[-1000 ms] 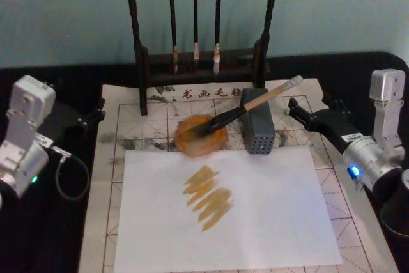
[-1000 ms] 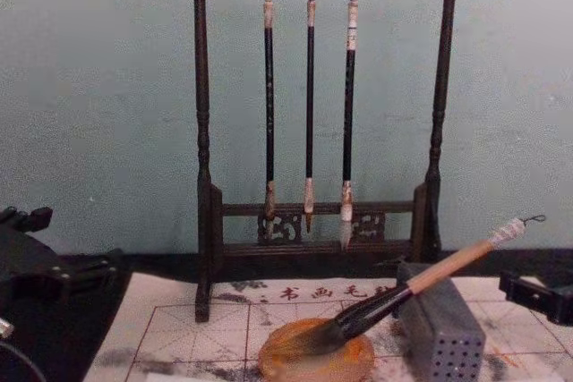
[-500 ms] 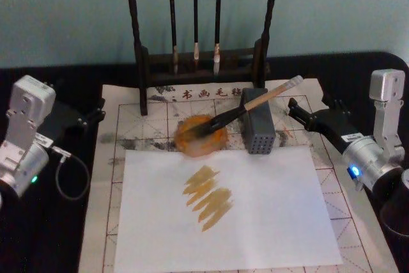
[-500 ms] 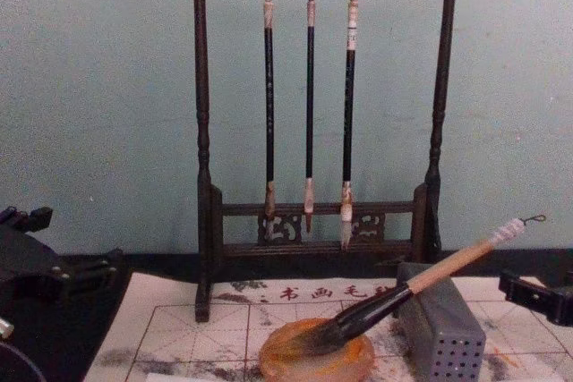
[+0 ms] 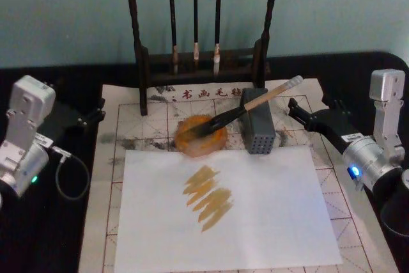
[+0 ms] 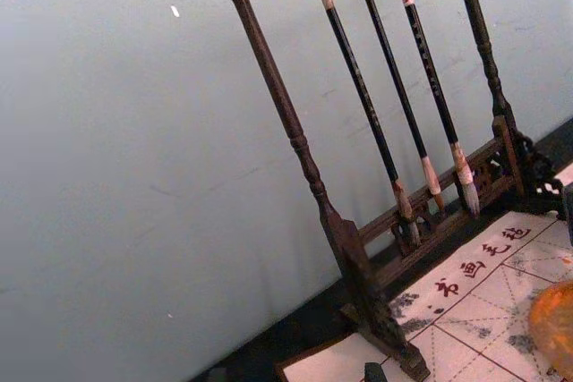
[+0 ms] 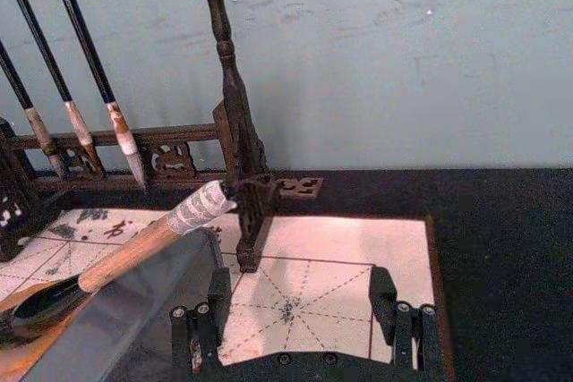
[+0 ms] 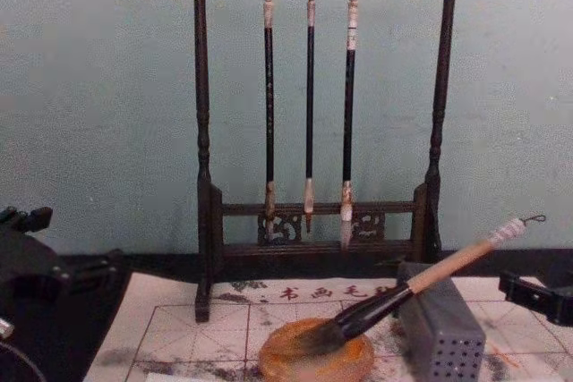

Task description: Pick up the brush from the inkstone, write on the paper, then place the brush back to its original position.

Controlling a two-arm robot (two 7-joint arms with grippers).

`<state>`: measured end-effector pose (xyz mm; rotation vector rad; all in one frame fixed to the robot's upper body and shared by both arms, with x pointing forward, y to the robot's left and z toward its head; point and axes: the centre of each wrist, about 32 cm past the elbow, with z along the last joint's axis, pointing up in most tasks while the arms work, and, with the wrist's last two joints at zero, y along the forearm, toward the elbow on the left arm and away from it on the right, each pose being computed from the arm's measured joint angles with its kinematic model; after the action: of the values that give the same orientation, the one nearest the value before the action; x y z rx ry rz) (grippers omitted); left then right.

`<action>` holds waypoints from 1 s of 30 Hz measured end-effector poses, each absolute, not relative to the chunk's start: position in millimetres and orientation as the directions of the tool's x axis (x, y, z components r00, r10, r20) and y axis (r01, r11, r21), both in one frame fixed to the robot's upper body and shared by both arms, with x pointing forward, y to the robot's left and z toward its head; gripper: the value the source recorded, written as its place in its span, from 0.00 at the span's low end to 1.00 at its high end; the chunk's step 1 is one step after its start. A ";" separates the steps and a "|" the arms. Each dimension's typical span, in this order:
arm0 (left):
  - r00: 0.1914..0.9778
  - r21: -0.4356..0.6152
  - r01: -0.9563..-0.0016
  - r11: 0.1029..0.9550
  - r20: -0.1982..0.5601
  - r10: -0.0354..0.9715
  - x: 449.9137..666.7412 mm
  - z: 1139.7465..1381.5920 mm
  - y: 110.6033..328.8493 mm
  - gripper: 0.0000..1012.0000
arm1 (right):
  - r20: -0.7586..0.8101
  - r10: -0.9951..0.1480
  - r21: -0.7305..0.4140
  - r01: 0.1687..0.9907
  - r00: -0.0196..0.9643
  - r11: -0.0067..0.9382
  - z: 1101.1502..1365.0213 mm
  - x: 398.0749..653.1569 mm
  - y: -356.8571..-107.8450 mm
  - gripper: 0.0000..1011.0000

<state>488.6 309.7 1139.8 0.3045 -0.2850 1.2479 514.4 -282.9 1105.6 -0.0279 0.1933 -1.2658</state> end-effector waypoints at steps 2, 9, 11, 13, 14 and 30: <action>0.292 0.070 -0.955 0.287 0.374 0.880 488.6 1139.8 309.7 0.99 | -0.129 -0.949 -0.127 0.945 0.286 0.302 1105.6 514.4 -283.0 0.99; 0.292 0.070 -0.955 0.287 0.374 0.880 488.6 1139.8 309.7 0.99 | -0.129 -0.949 -0.127 0.945 0.286 0.302 1105.6 514.4 -283.0 0.99; 0.292 0.070 -0.955 0.287 0.374 0.880 488.6 1139.8 309.7 0.99 | -0.129 -0.949 -0.127 0.945 0.286 0.302 1105.6 514.4 -283.0 0.99; 0.292 0.070 -0.955 0.287 0.374 0.880 488.6 1139.8 309.7 0.99 | -0.129 -0.949 -0.127 0.945 0.286 0.302 1105.6 514.4 -283.0 0.99; 0.292 0.070 -0.955 0.287 0.374 0.880 488.6 1139.8 309.7 0.99 | -0.129 -0.949 -0.127 0.945 0.286 0.302 1105.6 514.4 -282.9 0.99; 0.292 0.070 -0.955 0.287 0.374 0.880 488.6 1139.8 309.7 0.99 | -0.129 -0.949 -0.127 0.945 0.286 0.302 1105.6 514.4 -283.0 0.99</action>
<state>488.6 309.7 1139.8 0.3044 -0.2851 1.2480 514.4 -283.0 1105.6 -0.0279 0.1932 -1.2659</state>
